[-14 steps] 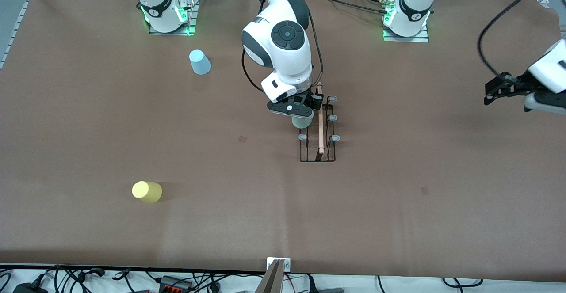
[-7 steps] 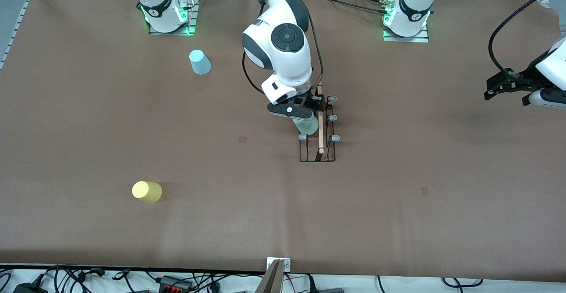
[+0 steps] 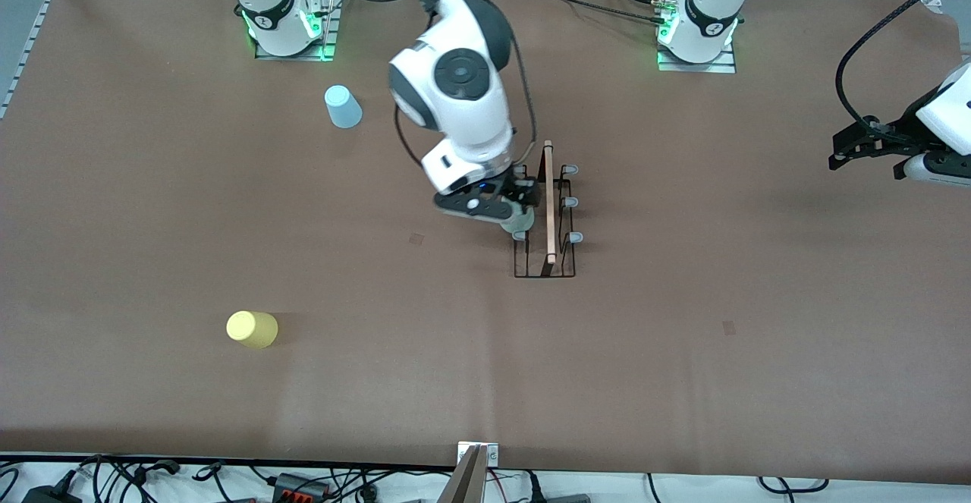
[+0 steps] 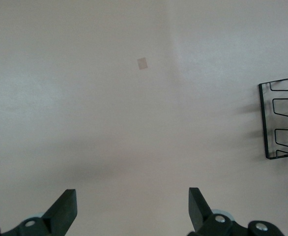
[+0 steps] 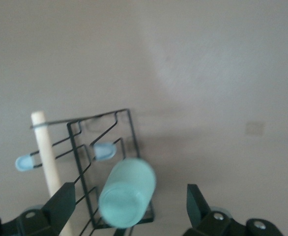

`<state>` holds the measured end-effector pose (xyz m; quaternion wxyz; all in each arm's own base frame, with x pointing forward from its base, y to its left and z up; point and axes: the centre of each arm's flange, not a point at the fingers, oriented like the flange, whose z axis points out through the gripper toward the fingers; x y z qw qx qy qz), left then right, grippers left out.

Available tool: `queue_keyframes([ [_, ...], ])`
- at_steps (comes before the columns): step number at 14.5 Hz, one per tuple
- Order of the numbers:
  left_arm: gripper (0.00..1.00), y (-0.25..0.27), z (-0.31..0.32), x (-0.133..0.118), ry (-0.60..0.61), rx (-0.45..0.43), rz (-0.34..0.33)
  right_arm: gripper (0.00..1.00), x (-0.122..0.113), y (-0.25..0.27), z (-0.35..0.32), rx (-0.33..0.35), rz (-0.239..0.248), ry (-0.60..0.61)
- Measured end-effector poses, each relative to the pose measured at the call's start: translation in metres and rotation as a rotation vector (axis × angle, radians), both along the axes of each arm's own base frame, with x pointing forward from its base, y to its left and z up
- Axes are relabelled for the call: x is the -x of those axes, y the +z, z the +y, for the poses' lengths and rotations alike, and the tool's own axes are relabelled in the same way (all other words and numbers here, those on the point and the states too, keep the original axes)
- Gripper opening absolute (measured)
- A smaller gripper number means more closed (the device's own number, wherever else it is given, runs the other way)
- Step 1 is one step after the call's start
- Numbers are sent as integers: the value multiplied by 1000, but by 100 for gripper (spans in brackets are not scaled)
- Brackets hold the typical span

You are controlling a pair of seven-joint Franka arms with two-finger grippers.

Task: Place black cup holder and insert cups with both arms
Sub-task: 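Move the right gripper over to the yellow cup, then lower the right gripper around the yellow cup and close it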

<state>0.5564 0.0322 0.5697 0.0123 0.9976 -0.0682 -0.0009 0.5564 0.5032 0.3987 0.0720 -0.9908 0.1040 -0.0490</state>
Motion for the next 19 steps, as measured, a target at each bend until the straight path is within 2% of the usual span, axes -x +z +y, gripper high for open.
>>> queue_keyframes([
  [3, 100, 6, -7, 2, -12, 1, 12, 100, -27, 16, -75, 45, 0, 97],
  [8, 100, 11, -16, 2, -29, 0, 10, 100, -67, 1, -225, 117, 36, 245],
  [12, 100, 11, -16, 2, -29, 0, 11, 100, -103, -24, -343, 138, -13, 324],
  [16, 100, 10, -16, 2, -29, 1, 12, 100, -119, -63, -434, 159, -43, 374],
  [19, 100, 10, -16, 2, -29, 1, 15, 100, -125, -91, -474, 164, -46, 369],
])
